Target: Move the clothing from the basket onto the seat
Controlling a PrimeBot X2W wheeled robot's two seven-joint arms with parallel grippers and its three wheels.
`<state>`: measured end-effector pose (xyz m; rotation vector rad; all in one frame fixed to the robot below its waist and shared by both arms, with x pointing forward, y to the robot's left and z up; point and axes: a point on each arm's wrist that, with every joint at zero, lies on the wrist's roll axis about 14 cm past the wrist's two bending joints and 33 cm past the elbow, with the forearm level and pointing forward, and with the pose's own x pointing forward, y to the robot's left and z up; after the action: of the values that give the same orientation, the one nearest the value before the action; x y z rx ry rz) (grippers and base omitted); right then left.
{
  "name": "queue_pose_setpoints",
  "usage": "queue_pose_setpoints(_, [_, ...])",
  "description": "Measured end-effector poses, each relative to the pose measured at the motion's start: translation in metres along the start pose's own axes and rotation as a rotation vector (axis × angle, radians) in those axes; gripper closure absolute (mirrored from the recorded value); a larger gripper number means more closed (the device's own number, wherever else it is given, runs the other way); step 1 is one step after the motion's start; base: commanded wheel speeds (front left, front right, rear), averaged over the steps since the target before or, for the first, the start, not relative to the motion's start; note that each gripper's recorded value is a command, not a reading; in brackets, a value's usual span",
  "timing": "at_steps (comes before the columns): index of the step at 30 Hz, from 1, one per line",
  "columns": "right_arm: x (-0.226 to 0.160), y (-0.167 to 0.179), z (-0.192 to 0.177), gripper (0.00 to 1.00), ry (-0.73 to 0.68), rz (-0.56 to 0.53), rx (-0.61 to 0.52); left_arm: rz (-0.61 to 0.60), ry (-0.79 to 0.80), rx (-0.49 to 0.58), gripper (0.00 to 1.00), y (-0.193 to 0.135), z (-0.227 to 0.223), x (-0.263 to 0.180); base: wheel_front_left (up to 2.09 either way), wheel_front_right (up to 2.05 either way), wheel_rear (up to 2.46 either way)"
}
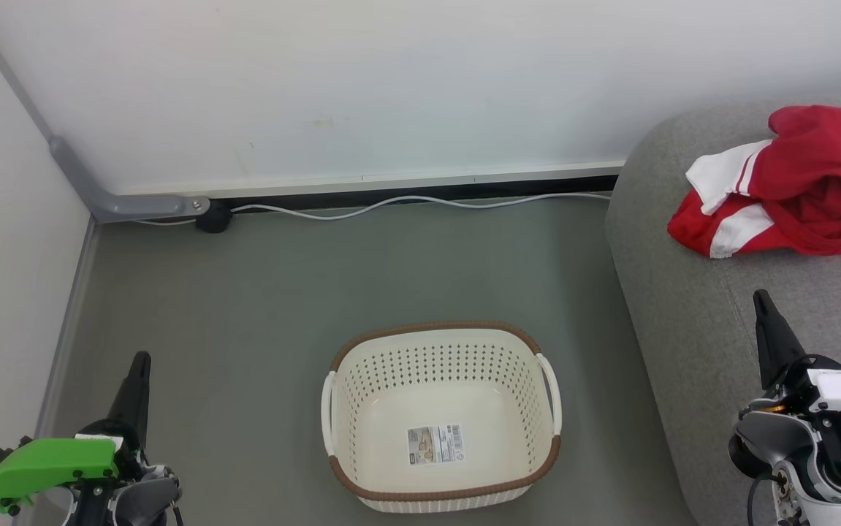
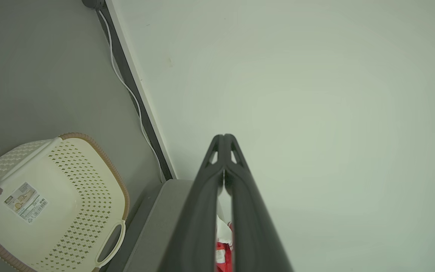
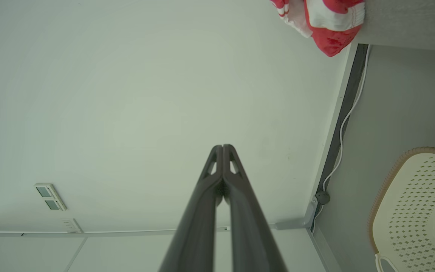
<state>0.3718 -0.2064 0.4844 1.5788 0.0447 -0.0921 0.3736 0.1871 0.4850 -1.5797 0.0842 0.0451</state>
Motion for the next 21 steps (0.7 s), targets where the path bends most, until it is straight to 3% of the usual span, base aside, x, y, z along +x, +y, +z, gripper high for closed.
queue_pose_setpoints(21, [0.0000, 0.0000, 0.0001, 1.00, 0.000, 0.000, 0.000, -0.001, 0.000, 0.000, 1.00, -0.0002, 0.0001, 0.0000, 0.00, 0.00, 0.00])
